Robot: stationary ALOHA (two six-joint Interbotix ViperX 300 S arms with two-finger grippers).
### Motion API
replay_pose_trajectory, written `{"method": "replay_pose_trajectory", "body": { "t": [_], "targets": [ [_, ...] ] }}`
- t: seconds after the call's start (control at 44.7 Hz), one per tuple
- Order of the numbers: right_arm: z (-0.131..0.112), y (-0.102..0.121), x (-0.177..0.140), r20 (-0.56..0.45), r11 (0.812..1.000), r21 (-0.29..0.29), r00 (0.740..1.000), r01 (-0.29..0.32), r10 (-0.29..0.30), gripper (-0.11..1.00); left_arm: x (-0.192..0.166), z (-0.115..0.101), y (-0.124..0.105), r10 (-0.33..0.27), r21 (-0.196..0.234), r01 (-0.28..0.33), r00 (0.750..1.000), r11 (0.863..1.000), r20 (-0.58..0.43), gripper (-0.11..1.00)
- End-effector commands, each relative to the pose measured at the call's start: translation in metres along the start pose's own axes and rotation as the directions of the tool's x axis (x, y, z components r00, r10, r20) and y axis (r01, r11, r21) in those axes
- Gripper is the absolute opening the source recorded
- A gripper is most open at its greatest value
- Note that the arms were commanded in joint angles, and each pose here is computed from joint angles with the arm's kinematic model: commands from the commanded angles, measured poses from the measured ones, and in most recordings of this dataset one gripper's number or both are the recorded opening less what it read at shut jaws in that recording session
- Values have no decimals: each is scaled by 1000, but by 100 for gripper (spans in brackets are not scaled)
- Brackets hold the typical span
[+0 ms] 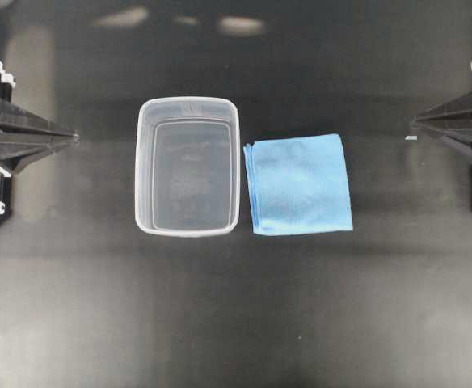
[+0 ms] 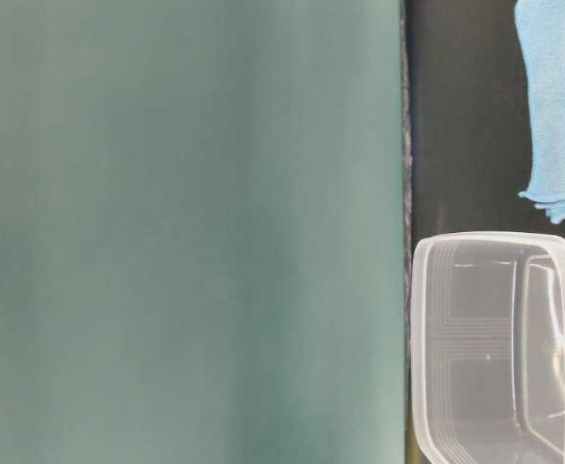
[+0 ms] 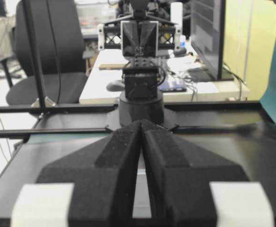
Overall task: Place the blue towel into the container with the left arm.
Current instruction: 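Move the left gripper over the container toward the blue towel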
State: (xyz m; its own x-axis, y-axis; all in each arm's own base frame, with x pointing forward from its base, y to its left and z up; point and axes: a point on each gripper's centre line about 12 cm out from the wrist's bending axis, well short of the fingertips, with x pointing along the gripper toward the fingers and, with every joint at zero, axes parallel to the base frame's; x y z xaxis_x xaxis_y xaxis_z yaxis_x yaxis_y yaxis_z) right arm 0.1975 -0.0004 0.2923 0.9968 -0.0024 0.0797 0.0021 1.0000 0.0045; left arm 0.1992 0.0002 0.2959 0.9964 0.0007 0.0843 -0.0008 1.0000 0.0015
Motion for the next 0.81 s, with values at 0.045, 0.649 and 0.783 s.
{"method": "replay_pose_trajectory", "body": {
  "t": [0.045,0.649,0.783],
  "targets": [
    [14,-2,2,40,998,54,999,9,-11,2,21,11,1,1,-40,-4,998,999,-68,4],
    [0,-19,-12,-166,985,120,981,120,-99,0,136,1,1,8,-33,-29,863,999,-505,0],
    [-5,-21,-13,-199,983,118,973,140,-115,13,158,-1,2,12,-14,-24,835,1000,-550,0]
  ]
}}
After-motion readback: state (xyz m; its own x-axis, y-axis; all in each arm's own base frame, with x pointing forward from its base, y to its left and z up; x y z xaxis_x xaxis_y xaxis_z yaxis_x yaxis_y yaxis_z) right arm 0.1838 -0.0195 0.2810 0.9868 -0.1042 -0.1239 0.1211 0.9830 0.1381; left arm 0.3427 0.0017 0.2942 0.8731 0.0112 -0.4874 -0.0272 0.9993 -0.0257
